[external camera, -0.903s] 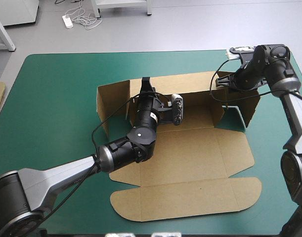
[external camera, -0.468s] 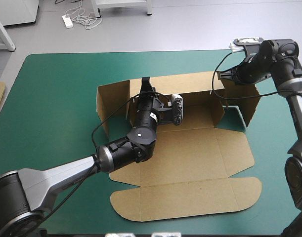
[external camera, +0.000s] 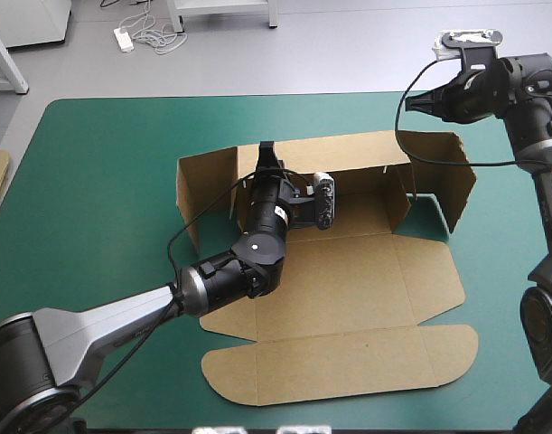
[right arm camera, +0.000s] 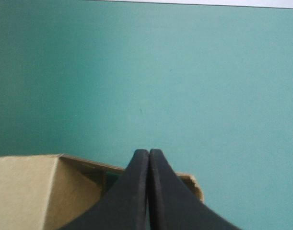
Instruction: Fold the box
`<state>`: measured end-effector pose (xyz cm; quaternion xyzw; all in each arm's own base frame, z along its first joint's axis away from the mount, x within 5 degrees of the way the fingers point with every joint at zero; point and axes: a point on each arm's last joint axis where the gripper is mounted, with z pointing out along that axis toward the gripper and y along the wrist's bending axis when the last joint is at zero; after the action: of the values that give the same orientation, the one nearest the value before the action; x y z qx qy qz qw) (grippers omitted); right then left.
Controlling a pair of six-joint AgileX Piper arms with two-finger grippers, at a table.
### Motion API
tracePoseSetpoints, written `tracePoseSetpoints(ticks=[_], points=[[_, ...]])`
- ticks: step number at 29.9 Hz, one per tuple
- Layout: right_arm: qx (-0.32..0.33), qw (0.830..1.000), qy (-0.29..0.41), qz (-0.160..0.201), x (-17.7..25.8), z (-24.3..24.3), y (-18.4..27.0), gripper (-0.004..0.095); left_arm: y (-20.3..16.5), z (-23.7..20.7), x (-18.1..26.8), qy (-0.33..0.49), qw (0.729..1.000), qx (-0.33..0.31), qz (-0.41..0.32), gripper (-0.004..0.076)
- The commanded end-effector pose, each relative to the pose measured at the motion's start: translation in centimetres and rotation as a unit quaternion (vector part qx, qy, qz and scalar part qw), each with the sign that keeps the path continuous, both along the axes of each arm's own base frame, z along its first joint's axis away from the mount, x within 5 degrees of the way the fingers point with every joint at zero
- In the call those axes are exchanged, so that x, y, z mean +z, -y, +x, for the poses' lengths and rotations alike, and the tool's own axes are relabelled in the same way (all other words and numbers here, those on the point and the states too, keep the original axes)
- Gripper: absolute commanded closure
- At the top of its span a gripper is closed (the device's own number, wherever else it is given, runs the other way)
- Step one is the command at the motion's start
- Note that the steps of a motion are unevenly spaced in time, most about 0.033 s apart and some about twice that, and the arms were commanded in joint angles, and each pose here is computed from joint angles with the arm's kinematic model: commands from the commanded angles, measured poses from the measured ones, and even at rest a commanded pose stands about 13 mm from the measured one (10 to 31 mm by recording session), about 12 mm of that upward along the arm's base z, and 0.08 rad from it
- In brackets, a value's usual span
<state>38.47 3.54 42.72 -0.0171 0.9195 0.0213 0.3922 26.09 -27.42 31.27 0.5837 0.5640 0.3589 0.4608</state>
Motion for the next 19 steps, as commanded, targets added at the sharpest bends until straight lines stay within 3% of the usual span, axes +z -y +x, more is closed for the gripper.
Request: tracePoseSetpoints(ticks=[1, 9, 19], points=[[-0.01, 0.998, 0.057, -0.019, 1.5, 0.4, 0.4, 0.0925, -0.8, -0.5, 2.8, 0.036, 0.999, 0.007, -0.023, 0.0733], [-0.009, 1.0, -0.003, -0.014, -2.1, 2.6, 0.0, 0.0927, -0.8, -0.5, 2.8, 0.036, 0.999, 0.007, -0.023, 0.0733], [-0.002, 0.997, -0.068, -0.022, -2.7, 1.6, 0.0, 0.0926, -0.8, -0.5, 2.8, 0.036, 0.999, 0.007, -0.023, 0.0733]])
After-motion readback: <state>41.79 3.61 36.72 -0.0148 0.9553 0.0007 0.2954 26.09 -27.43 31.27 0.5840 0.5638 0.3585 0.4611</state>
